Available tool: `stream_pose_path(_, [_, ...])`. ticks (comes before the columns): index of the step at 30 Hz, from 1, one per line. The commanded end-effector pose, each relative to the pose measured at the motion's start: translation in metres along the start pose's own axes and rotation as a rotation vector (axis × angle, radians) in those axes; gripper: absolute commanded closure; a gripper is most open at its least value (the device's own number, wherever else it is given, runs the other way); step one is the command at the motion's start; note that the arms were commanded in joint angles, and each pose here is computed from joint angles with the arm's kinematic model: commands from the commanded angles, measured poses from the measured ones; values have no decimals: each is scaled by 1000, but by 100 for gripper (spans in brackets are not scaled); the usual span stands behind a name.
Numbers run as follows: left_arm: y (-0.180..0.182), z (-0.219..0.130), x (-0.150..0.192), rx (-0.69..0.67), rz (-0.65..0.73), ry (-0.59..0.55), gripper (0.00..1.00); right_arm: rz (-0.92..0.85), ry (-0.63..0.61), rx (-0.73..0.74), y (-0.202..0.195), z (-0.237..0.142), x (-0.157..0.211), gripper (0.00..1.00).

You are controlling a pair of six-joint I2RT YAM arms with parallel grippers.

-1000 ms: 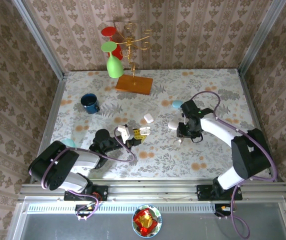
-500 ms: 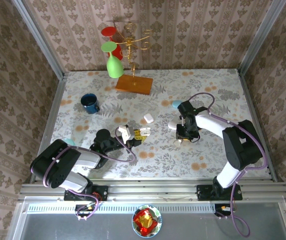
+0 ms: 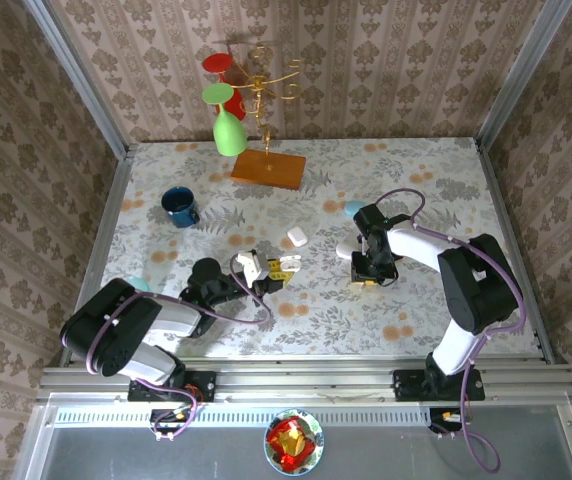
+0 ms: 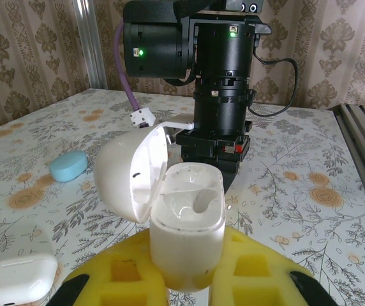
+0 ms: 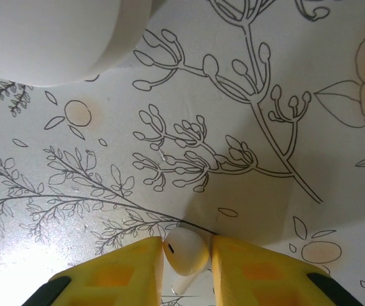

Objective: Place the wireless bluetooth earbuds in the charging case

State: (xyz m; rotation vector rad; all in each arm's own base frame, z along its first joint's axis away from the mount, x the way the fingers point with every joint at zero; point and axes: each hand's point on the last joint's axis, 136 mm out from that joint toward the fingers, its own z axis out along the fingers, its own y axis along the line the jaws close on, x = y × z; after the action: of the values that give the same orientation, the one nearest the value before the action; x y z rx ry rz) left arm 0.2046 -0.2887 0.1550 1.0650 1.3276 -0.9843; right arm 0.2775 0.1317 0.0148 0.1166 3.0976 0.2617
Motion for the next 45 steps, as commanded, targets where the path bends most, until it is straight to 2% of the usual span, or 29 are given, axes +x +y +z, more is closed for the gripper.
stream_pose_path(1, [0,2,-10,14,38,-30,96,-6,17,-12,3,3,-1,73])
stream_pose_path(13, [-2,3,-9,29,28,-29,95,-6,-29,-57,10,-9,-6,70])
stream_pose_path(20, [-3,2,-11,31,31,-34,95,-5,-12,-47,7,-2,-3,71])
stream_pose_path(33, [-4,3,-12,32,32,-37,95,-1,-12,-32,4,1,-1,77])
stream_pose_path(45, [0,2,-10,8,42,-30,95,-114,-148,-107,24,-28,-13,86])
